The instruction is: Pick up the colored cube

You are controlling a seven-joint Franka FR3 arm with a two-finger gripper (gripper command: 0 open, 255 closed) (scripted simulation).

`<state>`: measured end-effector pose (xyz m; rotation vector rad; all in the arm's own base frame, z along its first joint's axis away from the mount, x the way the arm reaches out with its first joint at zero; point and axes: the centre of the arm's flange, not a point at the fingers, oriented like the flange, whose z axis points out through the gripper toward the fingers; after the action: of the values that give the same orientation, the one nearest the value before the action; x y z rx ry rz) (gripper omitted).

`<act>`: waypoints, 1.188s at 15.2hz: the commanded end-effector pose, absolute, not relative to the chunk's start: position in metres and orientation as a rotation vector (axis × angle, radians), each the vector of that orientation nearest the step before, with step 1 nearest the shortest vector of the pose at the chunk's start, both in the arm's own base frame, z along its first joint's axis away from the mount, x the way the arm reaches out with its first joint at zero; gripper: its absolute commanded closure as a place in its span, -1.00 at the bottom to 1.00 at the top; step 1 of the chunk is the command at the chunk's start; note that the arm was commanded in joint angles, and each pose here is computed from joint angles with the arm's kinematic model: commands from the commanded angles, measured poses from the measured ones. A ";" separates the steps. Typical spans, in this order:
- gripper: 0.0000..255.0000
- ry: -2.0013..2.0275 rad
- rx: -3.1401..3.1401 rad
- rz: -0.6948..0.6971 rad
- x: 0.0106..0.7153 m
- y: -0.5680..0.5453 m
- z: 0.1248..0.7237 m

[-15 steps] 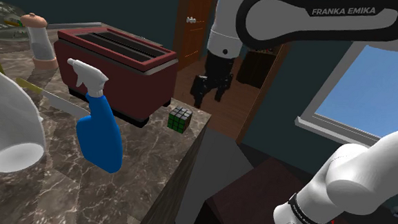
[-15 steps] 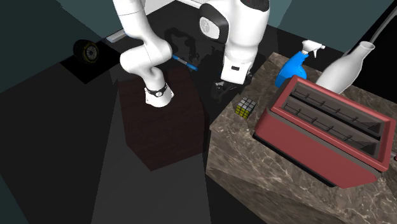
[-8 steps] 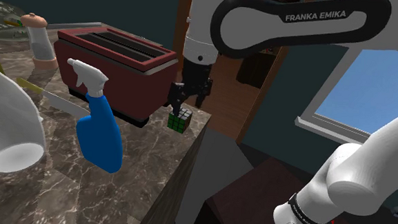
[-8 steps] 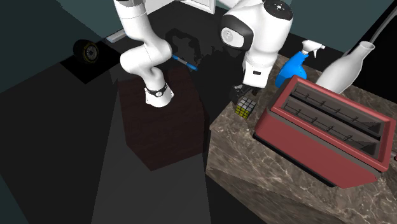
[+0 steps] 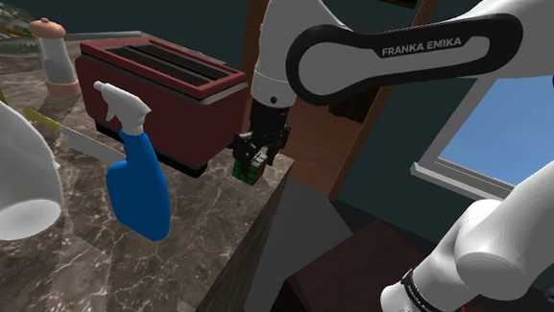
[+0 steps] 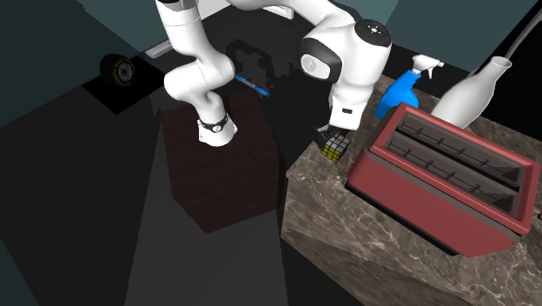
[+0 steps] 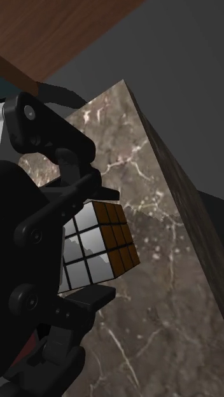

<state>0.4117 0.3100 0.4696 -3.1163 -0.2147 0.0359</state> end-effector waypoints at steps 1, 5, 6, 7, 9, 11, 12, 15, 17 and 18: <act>1.00 -0.214 -3.117 0.038 0.412 0.310 0.468; 1.00 -0.214 -3.117 0.038 0.412 0.310 0.468; 1.00 -0.214 -3.117 0.038 0.412 0.310 0.468; 1.00 -0.214 -3.117 0.038 0.412 0.310 0.468; 1.00 -0.214 -3.117 0.038 0.412 0.310 0.468; 1.00 -0.214 -3.117 0.038 0.412 0.310 0.479; 1.00 -0.214 -3.117 0.038 0.412 0.310 0.484; 1.00 -0.214 -3.117 0.038 0.412 0.310 0.500; 1.00 -0.214 -3.117 0.038 0.412 0.310 0.510; 1.00 -0.214 -3.117 0.038 0.412 0.310 0.516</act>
<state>0.4123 0.3106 0.5108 -3.1170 -0.2134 0.0372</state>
